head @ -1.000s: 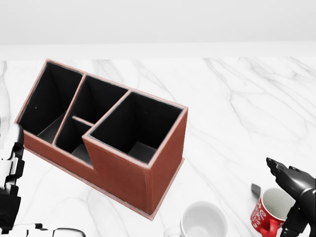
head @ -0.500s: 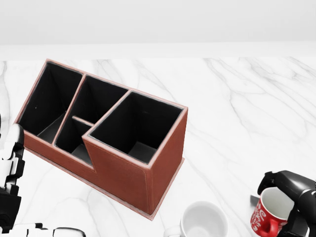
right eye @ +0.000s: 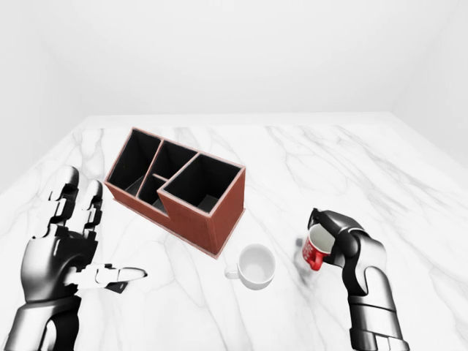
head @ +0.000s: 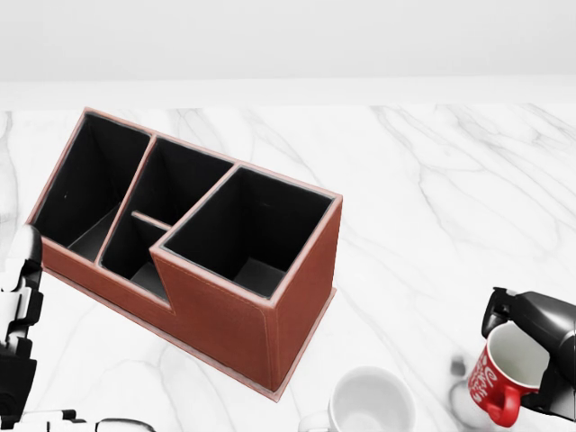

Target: Pick up the red mug and place it to the right of the caddy.

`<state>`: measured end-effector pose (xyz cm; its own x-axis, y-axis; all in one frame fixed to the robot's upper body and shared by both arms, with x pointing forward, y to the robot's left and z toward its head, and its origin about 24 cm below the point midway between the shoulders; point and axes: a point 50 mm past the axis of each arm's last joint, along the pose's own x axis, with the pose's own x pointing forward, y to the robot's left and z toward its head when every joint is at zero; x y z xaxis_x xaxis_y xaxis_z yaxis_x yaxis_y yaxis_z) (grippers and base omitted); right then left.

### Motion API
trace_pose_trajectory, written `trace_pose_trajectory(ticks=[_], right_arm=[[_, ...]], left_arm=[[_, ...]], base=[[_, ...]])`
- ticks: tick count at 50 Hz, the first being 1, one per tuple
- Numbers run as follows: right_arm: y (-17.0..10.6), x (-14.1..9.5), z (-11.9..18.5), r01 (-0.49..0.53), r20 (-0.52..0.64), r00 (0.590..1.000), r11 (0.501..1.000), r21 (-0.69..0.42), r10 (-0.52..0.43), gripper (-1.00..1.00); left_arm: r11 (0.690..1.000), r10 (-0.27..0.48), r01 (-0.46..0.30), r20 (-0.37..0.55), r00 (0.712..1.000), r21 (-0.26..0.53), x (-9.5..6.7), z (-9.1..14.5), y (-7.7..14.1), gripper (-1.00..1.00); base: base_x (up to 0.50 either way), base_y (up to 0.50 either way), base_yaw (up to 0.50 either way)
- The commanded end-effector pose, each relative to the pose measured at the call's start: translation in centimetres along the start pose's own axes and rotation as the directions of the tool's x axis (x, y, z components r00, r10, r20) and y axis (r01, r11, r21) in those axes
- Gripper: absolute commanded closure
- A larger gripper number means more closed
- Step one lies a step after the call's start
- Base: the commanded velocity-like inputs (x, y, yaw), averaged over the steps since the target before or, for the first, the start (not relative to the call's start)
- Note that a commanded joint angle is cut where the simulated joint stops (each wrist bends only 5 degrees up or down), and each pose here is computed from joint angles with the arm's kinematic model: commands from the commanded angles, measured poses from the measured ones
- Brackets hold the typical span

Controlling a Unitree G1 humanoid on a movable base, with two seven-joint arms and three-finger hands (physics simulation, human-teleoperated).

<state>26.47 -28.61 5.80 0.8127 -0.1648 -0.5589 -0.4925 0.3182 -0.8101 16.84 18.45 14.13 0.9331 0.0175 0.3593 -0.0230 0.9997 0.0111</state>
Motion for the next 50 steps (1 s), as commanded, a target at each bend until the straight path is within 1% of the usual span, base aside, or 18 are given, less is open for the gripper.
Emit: trace_pose_trajectory(ticks=[1, 4, 9, 14, 18, 29, 32, 38, 43, 50], right_arm=[[-4.6, -3.0, 1.2, 0.232, 0.045, 0.972, 0.972, -0.040, -0.230, 1.00], [-5.6, -3.5, 1.7, 0.278, 0.059, 0.959, 0.959, -0.049, -0.276, 1.00], [-8.0, -4.9, 3.1, 0.386, 0.106, 0.920, 0.920, -0.066, -0.378, 1.00], [-9.9, -5.6, 4.5, 0.451, 0.146, 0.888, 0.888, -0.085, -0.437, 1.00], [-10.6, -5.9, 5.5, 0.481, 0.175, 0.870, 0.872, -0.092, -0.462, 1.00], [-10.8, -5.4, 8.3, 0.489, 0.233, 0.859, 0.865, -0.108, -0.456, 1.00], [-10.8, -5.0, 9.5, 0.483, 0.258, 0.858, 0.869, -0.109, -0.445, 1.00], [-10.0, -3.9, 10.6, 0.439, 0.271, 0.877, 0.890, -0.119, -0.397, 1.00], [-10.0, -3.1, 11.5, 0.409, 0.282, 0.888, 0.905, -0.120, -0.364, 1.00], [-9.0, -1.6, 12.4, 0.338, 0.293, 0.911, 0.933, -0.121, -0.291, 1.00]], left_arm=[[1.000, -0.004, 0.004, 0.011, 1.000, -0.001, -0.2, 0.4, -0.1, -1.00], [1.000, -0.003, 0.003, 0.012, 1.000, -0.001, -0.2, 0.4, -0.1, -1.00], [1.000, -0.001, 0.001, 0.020, 1.000, -0.001, -0.2, 0.6, 0.0, -1.00], [1.000, -0.005, 0.005, 0.013, 1.000, 0.000, -0.2, 0.4, -0.1, -1.00], [1.000, -0.004, 0.004, 0.017, 1.000, 0.000, -0.2, 0.5, -0.1, -1.00], [1.000, -0.002, 0.002, 0.026, 1.000, 0.001, -0.2, 0.7, 0.0, -1.00], [1.000, -0.005, 0.005, 0.027, 1.000, 0.000, -0.2, 0.8, -0.1, -1.00], [1.000, -0.004, 0.004, 0.030, 1.000, 0.000, -0.2, 0.8, 0.0, -1.00], [1.000, -0.002, 0.002, 0.032, 0.999, 0.000, -0.2, 0.8, 0.0, -1.00], [1.000, -0.004, 0.004, 0.039, 0.999, 0.000, -0.3, 1.0, 0.0, -1.00]], base=[[0.00, 0.00, 0.00], [0.00, 0.00, 0.00], [0.00, 0.00, 0.00], [0.00, 0.00, 0.00], [0.00, 0.00, 0.00], [0.00, 0.00, 0.00], [0.00, 0.00, 0.00], [0.00, 0.00, 0.00], [0.00, 0.00, 0.00], [0.00, 0.00, 0.00]])
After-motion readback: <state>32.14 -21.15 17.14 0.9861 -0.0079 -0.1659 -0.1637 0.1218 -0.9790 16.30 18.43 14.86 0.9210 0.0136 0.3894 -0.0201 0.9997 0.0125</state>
